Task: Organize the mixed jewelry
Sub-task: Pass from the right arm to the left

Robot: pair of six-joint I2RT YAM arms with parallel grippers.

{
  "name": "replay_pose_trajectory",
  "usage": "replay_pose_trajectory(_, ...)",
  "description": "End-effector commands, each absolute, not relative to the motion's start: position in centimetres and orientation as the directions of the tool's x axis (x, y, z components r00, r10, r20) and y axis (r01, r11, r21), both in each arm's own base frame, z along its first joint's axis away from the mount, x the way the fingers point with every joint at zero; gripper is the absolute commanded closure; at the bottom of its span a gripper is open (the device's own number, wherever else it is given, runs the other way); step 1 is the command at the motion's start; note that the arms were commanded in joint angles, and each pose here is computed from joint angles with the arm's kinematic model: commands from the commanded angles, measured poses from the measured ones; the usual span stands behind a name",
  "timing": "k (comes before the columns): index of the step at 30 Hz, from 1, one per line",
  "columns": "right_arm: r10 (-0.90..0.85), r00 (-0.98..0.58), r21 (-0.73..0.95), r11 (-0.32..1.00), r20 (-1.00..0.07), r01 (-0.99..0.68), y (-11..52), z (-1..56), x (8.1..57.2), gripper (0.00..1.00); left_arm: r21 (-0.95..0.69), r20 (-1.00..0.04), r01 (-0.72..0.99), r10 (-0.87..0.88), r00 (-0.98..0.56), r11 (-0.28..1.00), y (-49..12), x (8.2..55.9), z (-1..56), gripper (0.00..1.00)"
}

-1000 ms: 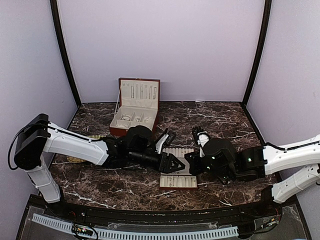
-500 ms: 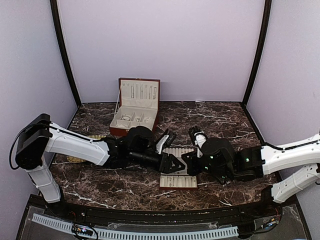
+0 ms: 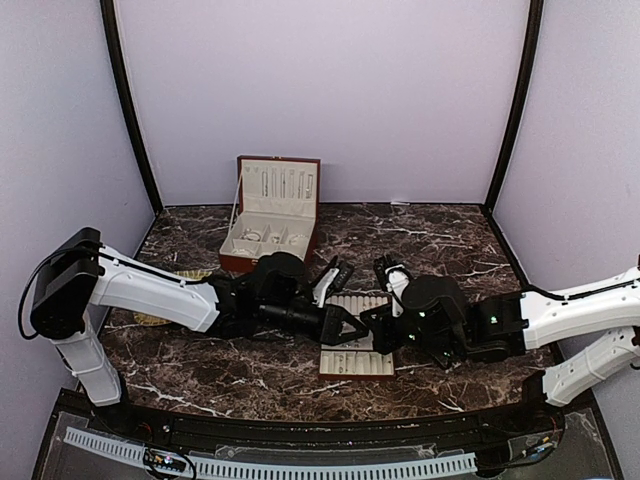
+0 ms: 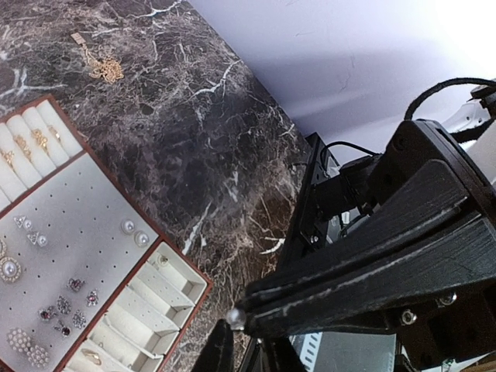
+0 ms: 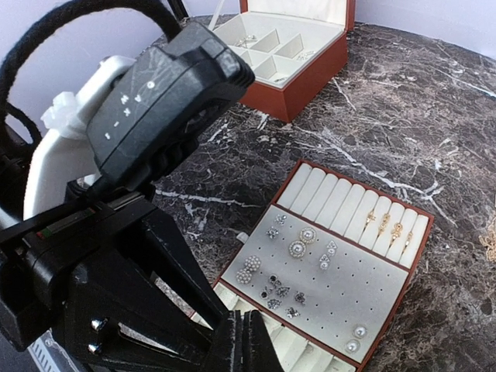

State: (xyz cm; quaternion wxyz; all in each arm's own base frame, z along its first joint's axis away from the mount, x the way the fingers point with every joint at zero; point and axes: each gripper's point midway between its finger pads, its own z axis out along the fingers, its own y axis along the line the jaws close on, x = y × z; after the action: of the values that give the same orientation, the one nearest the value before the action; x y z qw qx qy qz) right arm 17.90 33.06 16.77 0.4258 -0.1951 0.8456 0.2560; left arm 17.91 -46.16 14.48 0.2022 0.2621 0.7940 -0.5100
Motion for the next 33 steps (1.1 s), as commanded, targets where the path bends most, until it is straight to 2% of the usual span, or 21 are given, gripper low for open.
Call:
replay_pose_trajectory(1, -0.077, -0.547, 0.304, 0.762, -0.834, -0.571, 34.2, 18.1, 18.0, 1.00, -0.695, -0.629, 0.651, 0.181, -0.756, 0.306, -46.5, 17.9, 16.8, 0.88)
replay_pose_trajectory(5, -0.079, -0.548, 0.306, 0.759, -0.833, -0.575, 34.3, 18.0, 17.9, 1.00, -0.689, -0.633, 0.656, 0.184, -0.752, 0.309, -46.4, 17.9, 16.8, 0.99)
replay_pose_trajectory(11, -0.060, -0.541, 0.322, 0.747, -0.839, -0.582, 34.1, 18.8, 17.8, 1.00, -0.685, -0.632, 0.656, 0.189, -0.751, 0.316, -46.3, 17.9, 16.4, 1.00)
replay_pose_trajectory(12, -0.055, -0.538, 0.323, 0.747, -0.841, -0.581, 34.0, 19.2, 17.8, 0.94, -0.683, -0.635, 0.659, 0.189, -0.749, 0.315, -46.2, 17.9, 16.4, 1.00)
replay_pose_trajectory(16, -0.020, -0.521, 0.334, 0.747, -0.853, -0.575, 33.2, 21.2, 18.0, 0.60, -0.664, -0.652, 0.677, 0.198, -0.732, 0.317, -45.9, 17.8, 16.2, 1.00)
replay_pose_trajectory(19, 0.003, -0.521, 0.354, 0.738, -0.854, -0.575, 32.4, 22.3, 18.2, 0.47, -0.634, -0.682, 0.711, 0.214, -0.700, 0.305, -45.7, 17.7, 16.3, 1.00)
replay_pose_trajectory(22, 0.014, -0.543, 0.398, 0.695, -0.840, -0.598, 32.0, 22.7, 18.2, 0.46, -0.589, -0.732, 0.768, 0.237, -0.638, 0.250, -45.6, 17.0, 16.6, 1.00)
replay_pose_trajectory(28, -0.043, -0.623, 0.505, 0.542, -0.781, -0.672, 31.8, 22.3, 16.8, 0.50, -0.501, -0.819, 0.864, 0.291, -0.494, 0.057, -45.1, 14.2, 18.0, 1.00)
replay_pose_trajectory(33, -0.118, -0.680, 0.580, 0.429, -0.724, -0.692, 32.3, 21.9, 15.2, 0.56, -0.447, -0.837, 0.894, 0.340, -0.430, 0.031, -44.9, 13.4, 17.6, 1.00)
